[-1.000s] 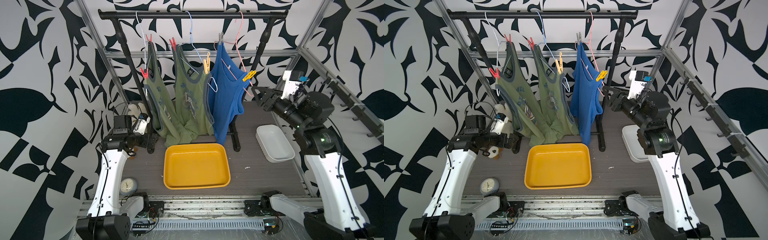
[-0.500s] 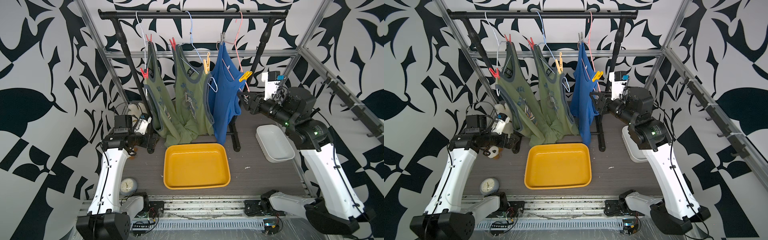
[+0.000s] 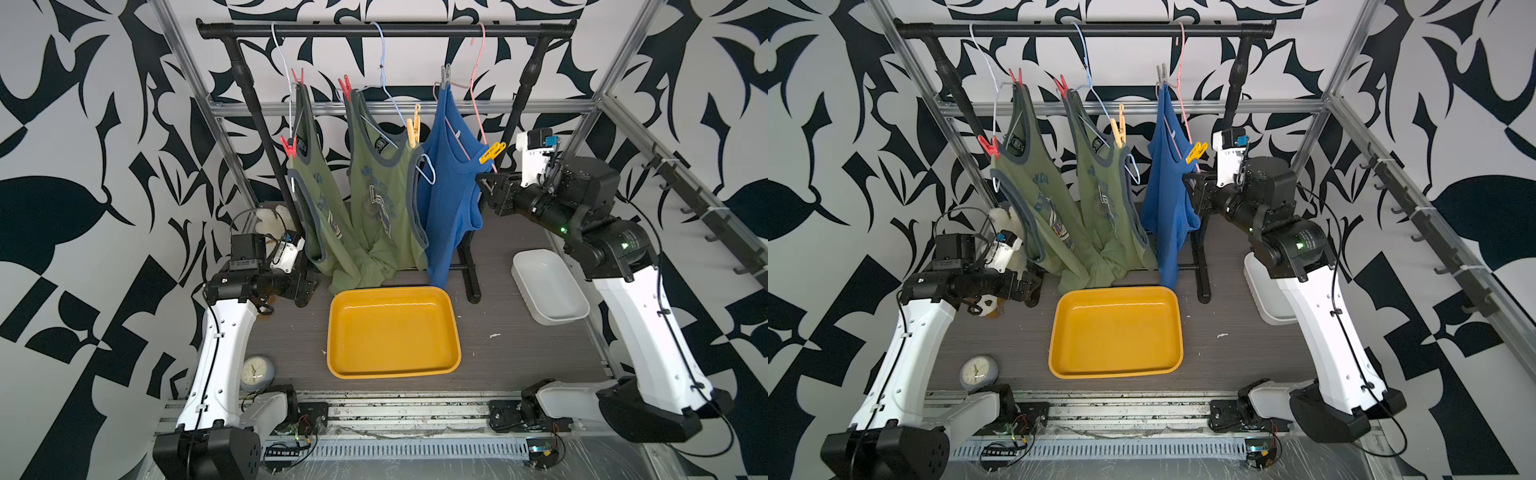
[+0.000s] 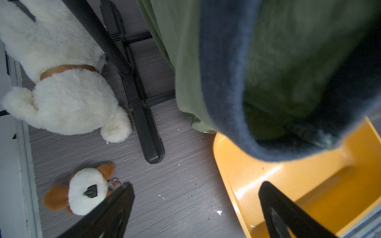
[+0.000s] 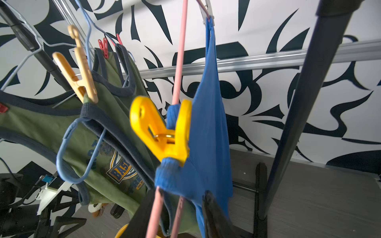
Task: Remove the clothespins securing tank tops to the hanger
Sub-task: Pick up the hanger from the clothesline.
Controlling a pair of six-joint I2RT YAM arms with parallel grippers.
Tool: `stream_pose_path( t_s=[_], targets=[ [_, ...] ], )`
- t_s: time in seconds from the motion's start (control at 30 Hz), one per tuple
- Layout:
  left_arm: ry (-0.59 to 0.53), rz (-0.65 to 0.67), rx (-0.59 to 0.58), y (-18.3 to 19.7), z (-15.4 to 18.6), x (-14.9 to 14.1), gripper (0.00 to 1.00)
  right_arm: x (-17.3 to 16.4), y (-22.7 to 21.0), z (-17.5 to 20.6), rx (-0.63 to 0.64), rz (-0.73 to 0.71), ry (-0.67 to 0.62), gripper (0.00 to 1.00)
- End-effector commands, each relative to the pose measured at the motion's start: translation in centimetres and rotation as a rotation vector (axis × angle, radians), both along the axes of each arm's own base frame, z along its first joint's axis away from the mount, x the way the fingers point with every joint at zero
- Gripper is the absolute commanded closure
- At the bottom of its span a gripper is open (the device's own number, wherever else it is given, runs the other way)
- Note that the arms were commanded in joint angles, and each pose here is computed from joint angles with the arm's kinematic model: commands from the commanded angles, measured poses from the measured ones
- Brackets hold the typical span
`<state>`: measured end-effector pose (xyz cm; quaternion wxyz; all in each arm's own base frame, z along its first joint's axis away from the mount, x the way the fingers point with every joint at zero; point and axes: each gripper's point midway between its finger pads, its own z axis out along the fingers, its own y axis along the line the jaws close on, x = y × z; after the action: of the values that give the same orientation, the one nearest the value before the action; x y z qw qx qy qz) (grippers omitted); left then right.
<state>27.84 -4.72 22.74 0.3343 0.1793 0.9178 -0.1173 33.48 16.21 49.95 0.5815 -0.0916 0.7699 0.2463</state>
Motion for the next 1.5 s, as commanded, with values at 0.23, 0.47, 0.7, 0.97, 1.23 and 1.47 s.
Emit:
stream_pose_path(
  t_s=[0.23,0.47,0.7,0.97,1.23,1.47],
  targets=[
    [-0.008,-0.036,-0.012,-0.6,-0.4,-0.5,0.01,-0.2,-0.8,1.7,-0.012,-0.043,-0.038,0.84],
    [-0.010,-0.041,-0.019,-0.7,-0.3,-0.3,0.01,0.1,-0.9,1.9,-0.025,-0.052,-0.045,0.96],
    [-0.018,-0.036,-0.017,-0.6,0.0,-0.3,0.01,0.9,-0.4,1.4,-0.040,-0.044,-0.052,1.00],
    [-0.024,-0.014,-0.018,-0.4,1.3,-0.5,0.01,1.3,-0.6,2.6,-0.022,-0.062,-0.168,1.00],
    [-0.060,0.005,-0.032,-0.5,4.2,-0.9,0.01,0.7,-1.2,4.5,0.028,-0.090,-0.296,1.00],
    [-0.091,0.020,-0.054,-0.6,6.2,-1.1,0.01,0.8,-1.4,5.5,0.046,-0.104,-0.351,1.00]
  ],
)
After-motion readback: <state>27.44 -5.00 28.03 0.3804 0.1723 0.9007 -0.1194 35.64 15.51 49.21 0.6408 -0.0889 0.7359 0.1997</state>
